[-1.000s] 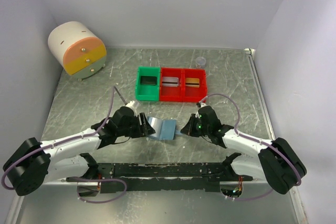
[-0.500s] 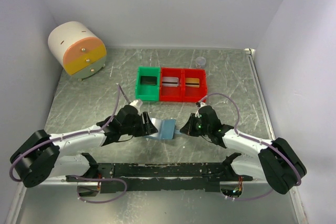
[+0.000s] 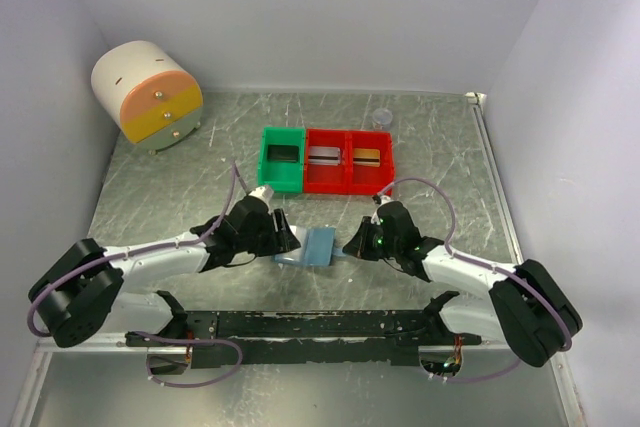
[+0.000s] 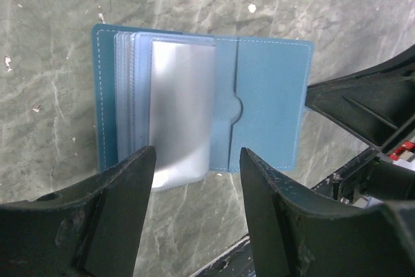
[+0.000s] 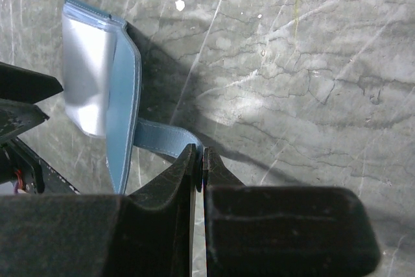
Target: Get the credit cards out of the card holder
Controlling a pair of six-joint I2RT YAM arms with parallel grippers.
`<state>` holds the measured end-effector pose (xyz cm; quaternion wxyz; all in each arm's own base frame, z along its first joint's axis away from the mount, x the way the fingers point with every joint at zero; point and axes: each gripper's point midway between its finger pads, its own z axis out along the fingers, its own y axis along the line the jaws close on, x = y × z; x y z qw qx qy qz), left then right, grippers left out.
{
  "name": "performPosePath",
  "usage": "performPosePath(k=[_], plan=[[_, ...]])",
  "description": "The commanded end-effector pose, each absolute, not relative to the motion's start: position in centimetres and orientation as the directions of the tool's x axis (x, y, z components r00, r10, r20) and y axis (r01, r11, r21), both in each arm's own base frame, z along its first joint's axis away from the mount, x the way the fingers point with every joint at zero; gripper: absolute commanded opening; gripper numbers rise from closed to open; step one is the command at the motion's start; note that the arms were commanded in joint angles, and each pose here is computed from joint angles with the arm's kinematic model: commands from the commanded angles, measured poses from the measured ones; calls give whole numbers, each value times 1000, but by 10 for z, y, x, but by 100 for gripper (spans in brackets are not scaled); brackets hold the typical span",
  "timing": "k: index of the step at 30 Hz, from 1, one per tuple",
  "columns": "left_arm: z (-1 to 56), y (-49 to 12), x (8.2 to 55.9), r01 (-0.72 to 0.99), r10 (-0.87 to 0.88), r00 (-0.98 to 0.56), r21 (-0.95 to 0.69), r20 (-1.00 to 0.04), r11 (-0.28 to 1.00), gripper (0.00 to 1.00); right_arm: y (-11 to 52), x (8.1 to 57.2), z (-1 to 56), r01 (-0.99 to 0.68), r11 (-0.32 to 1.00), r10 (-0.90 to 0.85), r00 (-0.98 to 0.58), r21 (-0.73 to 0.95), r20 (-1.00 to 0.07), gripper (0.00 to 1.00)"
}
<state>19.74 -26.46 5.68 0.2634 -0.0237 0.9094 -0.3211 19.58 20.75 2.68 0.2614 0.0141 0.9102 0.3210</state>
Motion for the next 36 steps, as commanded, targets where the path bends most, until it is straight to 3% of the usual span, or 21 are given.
performPosePath(k=[1,12,18,24,30,36], plan=[[52,-268,201,131,-190,-862,-569,-470,812,66,207,199,24,-151,794,190,-858,588,-477,4],[41,-277,195,168,-116,-888,-550,-445,818,66,206,199,24,-149,796,193,-856,586,-479,5],[53,-308,187,249,-89,-897,-662,-433,707,67,210,196,26,-161,781,189,-860,604,-474,7],[65,-326,182,304,-59,-897,-708,-438,638,66,212,199,36,-185,775,177,-854,604,-489,19],[71,-334,177,319,-62,-901,-753,-429,575,66,207,211,59,-203,804,171,-821,559,-544,38],[64,-331,176,316,-56,-902,-741,-429,593,64,196,230,94,-194,852,177,-768,487,-616,45]])
